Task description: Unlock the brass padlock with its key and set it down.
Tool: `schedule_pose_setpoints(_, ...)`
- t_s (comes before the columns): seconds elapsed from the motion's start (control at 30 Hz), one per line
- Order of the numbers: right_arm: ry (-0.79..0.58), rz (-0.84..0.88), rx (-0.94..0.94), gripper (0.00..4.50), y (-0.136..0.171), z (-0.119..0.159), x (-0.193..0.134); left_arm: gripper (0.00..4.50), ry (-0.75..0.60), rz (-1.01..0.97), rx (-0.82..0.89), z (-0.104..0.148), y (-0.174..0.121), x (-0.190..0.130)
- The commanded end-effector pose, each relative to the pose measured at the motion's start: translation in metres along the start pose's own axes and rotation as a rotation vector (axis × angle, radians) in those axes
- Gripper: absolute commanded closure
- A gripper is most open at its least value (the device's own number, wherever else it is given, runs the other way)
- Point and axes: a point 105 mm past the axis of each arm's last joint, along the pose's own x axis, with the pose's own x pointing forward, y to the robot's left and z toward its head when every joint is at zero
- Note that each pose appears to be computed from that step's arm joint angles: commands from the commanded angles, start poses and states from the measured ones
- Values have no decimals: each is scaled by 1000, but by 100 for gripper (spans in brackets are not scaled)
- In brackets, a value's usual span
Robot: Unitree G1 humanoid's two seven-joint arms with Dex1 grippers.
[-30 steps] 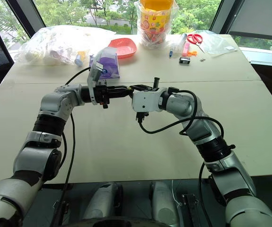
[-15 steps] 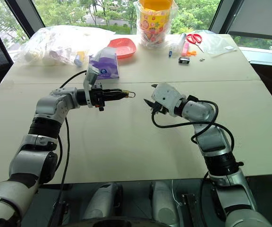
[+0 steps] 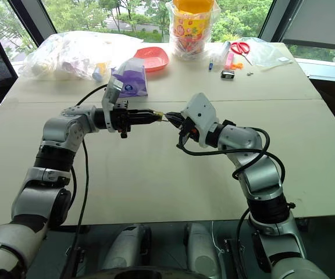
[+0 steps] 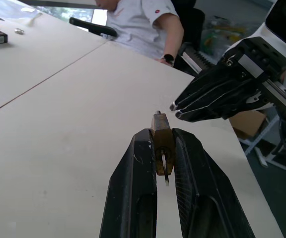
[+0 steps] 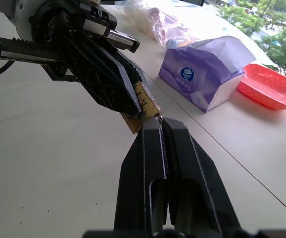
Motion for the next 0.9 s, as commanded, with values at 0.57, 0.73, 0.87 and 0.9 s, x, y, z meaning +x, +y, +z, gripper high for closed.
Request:
schedule_pose_setpoints(0.57, 45, 73, -77, 444, 4, -7, 0, 450, -44, -46, 31, 20, -14, -3)
schedule_pose_setpoints(0.73, 65, 60, -80, 444, 4, -12, -4, 450, -35, -34, 25, 15, -10, -2)
schedule_pose_setpoints(0.87, 187, 3, -155, 444, -12, -36, -25, 450, -39, -13, -15, 9, -3, 1)
schedule_pose_setpoints(0.9, 211, -6, -170, 444, -15, -40, -30, 450, -41, -8, -25, 8, -1, 3)
